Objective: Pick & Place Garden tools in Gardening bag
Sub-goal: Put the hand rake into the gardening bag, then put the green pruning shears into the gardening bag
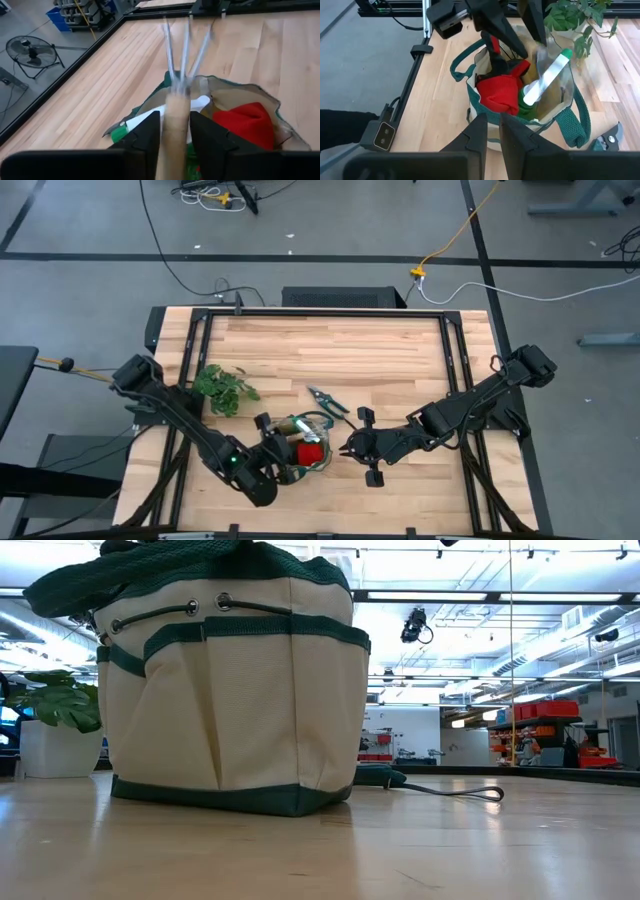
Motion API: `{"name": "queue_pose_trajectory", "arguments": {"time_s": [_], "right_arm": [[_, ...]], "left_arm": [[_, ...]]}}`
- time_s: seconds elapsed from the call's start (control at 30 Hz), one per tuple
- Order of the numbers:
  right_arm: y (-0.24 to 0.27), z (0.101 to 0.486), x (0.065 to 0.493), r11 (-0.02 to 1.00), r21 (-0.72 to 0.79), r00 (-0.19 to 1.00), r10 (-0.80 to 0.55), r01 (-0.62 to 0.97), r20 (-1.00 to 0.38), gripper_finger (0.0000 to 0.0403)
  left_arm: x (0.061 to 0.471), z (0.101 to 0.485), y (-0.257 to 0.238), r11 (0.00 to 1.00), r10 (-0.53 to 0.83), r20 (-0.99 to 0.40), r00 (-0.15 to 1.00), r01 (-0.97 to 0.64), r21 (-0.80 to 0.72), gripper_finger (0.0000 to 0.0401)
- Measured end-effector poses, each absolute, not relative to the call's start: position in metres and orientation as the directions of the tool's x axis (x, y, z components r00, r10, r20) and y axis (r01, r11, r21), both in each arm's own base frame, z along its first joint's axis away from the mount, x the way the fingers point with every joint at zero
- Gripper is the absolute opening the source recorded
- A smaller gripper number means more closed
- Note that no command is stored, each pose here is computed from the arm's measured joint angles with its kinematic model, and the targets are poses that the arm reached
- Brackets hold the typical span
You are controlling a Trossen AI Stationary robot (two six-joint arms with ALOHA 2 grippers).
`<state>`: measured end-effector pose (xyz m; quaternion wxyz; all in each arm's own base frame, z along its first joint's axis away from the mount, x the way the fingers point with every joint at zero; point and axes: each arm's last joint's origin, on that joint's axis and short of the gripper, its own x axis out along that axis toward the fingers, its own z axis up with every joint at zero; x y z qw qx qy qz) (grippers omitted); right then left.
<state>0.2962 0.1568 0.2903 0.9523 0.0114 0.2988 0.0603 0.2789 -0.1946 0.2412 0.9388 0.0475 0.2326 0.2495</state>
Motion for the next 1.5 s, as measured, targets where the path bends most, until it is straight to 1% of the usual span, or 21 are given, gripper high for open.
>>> {"name": "queue_pose_trajectory", "arguments": {"time_s": [0.3, 0.47, 0.53, 0.6, 0.7, 0.8, 0.97, 1.07, 1.2, 1.27, 1.37, 1.43, 1.5], "right_arm": [[0.157, 0.290, 0.296, 0.993, 0.064, 0.814, 0.122, -0.104, -0.568, 0.0049], [0.157, 0.290, 0.296, 0.993, 0.067, 0.810, 0.120, -0.100, -0.573, 0.0049], [0.155, 0.287, 0.294, 0.994, 0.060, 0.791, 0.107, -0.089, -0.602, 0.0049], [0.150, 0.281, 0.290, 0.998, 0.043, 0.749, 0.064, -0.047, -0.659, 0.0049], [0.138, 0.273, 0.285, 0.996, -0.007, 0.681, -0.067, 0.090, -0.729, 0.0049], [0.126, 0.269, 0.284, 0.982, -0.051, 0.638, -0.156, 0.180, -0.754, 0.0049], [0.105, 0.264, 0.290, 0.971, -0.060, 0.605, -0.192, 0.230, -0.773, 0.0049], [0.082, 0.249, 0.292, 0.952, -0.052, 0.546, -0.218, 0.302, -0.809, 0.0052], [0.051, 0.226, 0.291, 0.917, -0.056, 0.481, -0.258, 0.396, -0.838, 0.0069], [0.037, 0.217, 0.291, 0.908, -0.029, 0.468, -0.244, 0.419, -0.849, 0.0082], [0.021, 0.204, 0.294, 0.904, 0.059, 0.513, -0.184, 0.422, -0.839, 0.0105], [0.015, 0.194, 0.294, 0.910, 0.119, 0.548, -0.132, 0.398, -0.826, 0.0120], [0.009, 0.186, 0.292, 0.905, 0.141, 0.560, -0.121, 0.402, -0.820, 0.0131]], "left_arm": [[0.284, 0.240, -0.191, 0.864, 0.503, -0.409, 0.762, -0.464, 0.198, 0.0154], [0.284, 0.241, -0.190, 0.855, 0.518, -0.391, 0.761, -0.473, 0.213, 0.0156], [0.282, 0.245, -0.192, 0.852, 0.523, -0.367, 0.769, -0.476, 0.218, 0.0153], [0.277, 0.253, -0.192, 0.844, 0.537, -0.330, 0.777, -0.490, 0.219, 0.0150], [0.271, 0.263, -0.193, 0.834, 0.550, -0.292, 0.782, -0.500, 0.232, 0.0149], [0.266, 0.273, -0.191, 0.827, 0.560, -0.261, 0.786, -0.512, 0.232, 0.0151], [0.258, 0.286, -0.189, 0.834, 0.549, -0.245, 0.799, -0.507, 0.215, 0.0151], [0.254, 0.290, -0.190, 0.842, 0.539, -0.241, 0.807, -0.501, 0.203, 0.0151], [0.252, 0.291, -0.192, 0.846, 0.531, -0.241, 0.812, -0.494, 0.201, 0.0151], [0.252, 0.291, -0.192, 0.846, 0.531, -0.241, 0.812, -0.494, 0.199, 0.0151], [0.253, 0.291, -0.192, 0.849, 0.527, -0.246, 0.813, -0.490, 0.198, 0.0151], [0.253, 0.291, -0.192, 0.849, 0.527, -0.246, 0.814, -0.490, 0.198, 0.0151], [0.253, 0.291, -0.192, 0.849, 0.527, -0.246, 0.814, -0.490, 0.197, 0.0151]]}}
